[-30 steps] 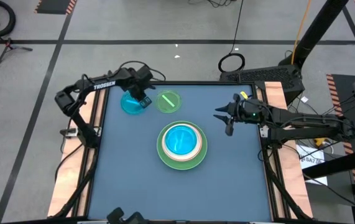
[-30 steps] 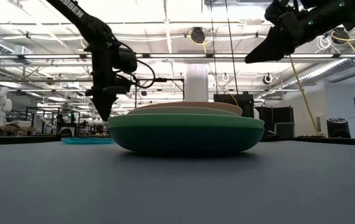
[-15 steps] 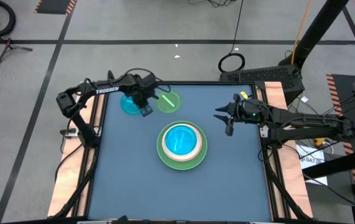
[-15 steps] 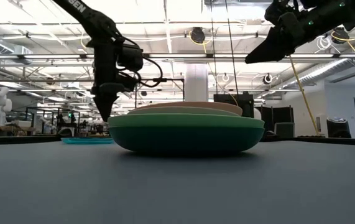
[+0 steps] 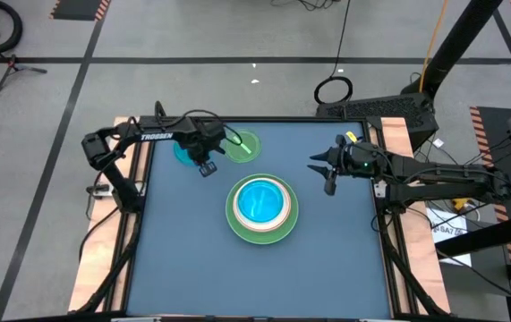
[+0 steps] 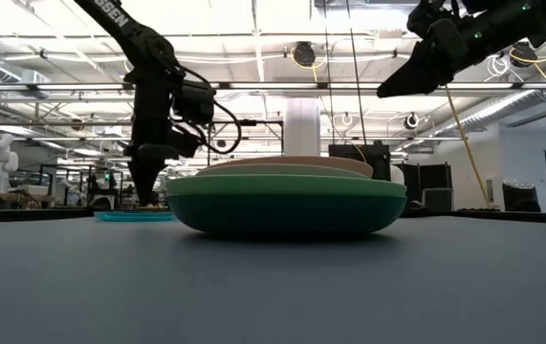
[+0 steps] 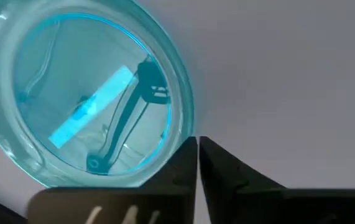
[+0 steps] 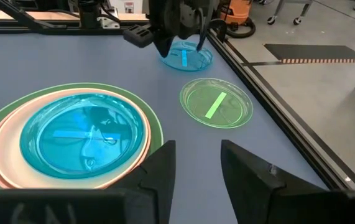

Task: Stack plastic plates
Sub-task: Stack the blue plate on the blue plate

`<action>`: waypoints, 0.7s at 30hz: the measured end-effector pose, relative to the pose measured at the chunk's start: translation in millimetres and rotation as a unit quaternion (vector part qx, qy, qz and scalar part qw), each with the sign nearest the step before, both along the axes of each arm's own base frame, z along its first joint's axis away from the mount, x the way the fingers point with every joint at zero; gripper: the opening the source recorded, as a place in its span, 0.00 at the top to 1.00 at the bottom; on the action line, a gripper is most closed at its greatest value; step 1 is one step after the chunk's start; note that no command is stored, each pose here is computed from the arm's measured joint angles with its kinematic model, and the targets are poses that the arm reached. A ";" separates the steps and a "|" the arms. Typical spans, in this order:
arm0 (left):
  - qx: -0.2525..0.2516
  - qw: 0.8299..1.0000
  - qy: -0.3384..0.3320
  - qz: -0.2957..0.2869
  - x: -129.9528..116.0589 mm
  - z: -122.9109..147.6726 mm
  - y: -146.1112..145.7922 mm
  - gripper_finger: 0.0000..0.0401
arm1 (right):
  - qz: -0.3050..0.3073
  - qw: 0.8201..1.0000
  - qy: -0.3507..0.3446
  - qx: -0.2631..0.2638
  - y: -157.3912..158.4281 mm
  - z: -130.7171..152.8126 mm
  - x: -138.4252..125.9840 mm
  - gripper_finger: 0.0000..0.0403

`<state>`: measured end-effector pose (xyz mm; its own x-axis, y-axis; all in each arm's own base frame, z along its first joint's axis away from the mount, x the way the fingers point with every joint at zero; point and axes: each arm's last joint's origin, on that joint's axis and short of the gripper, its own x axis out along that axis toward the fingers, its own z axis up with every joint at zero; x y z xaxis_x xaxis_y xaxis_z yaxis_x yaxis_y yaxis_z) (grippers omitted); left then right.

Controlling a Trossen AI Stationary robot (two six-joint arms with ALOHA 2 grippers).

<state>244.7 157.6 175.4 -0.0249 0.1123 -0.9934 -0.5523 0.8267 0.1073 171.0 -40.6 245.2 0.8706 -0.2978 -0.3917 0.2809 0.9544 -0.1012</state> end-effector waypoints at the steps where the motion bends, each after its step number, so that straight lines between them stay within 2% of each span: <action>1: -0.002 1.000 0.002 -0.001 -0.7 -1.1 -0.8 0.92 | 0.000 1.000 0.000 0.000 0.0 0.0 0.0 0.69; 8: 0.003 1.000 -0.005 -0.006 0.7 -1.3 0.2 0.75 | 0.000 1.000 0.000 0.000 0.0 0.0 0.0 0.69; 12: 0.023 1.000 -0.013 -0.001 3.1 -1.0 2.5 0.68 | 0.000 1.000 0.000 0.000 0.0 0.0 0.0 0.69; 21: 0.039 0.999 -0.035 0.012 7.4 -0.5 4.8 0.67 | 0.000 1.000 0.000 0.000 0.0 0.0 0.0 0.69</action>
